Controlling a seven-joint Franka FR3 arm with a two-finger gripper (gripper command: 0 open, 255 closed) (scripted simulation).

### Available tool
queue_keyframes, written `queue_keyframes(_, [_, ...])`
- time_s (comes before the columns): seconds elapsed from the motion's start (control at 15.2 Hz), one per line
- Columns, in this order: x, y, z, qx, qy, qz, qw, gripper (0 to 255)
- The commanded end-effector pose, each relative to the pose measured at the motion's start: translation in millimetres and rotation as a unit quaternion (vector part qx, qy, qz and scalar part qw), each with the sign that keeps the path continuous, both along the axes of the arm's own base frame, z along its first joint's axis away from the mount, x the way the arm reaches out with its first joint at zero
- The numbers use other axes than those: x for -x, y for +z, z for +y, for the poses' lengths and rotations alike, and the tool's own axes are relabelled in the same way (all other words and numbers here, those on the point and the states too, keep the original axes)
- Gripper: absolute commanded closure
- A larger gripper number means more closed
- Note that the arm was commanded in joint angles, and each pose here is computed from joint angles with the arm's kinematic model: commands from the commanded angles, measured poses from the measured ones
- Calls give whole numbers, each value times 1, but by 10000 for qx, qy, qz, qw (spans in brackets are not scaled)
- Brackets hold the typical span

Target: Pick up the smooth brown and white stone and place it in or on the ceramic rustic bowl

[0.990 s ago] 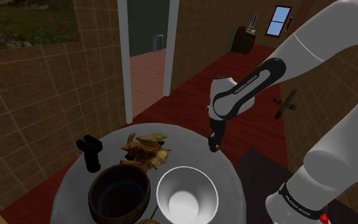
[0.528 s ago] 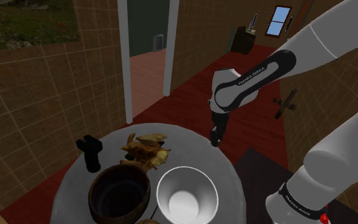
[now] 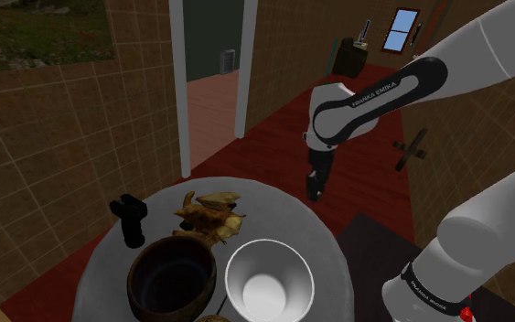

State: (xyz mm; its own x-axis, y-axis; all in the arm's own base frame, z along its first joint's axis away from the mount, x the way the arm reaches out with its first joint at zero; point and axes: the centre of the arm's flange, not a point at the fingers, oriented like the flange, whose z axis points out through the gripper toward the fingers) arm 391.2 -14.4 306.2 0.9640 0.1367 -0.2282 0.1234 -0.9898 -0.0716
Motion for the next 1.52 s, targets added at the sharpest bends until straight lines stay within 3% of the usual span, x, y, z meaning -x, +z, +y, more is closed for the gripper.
queue_keyframes(0.0, [-1,10,1,0,0,4,10000,255])
queue_keyframes(1.45, [-1,126,1,0,0,4,10000,255])
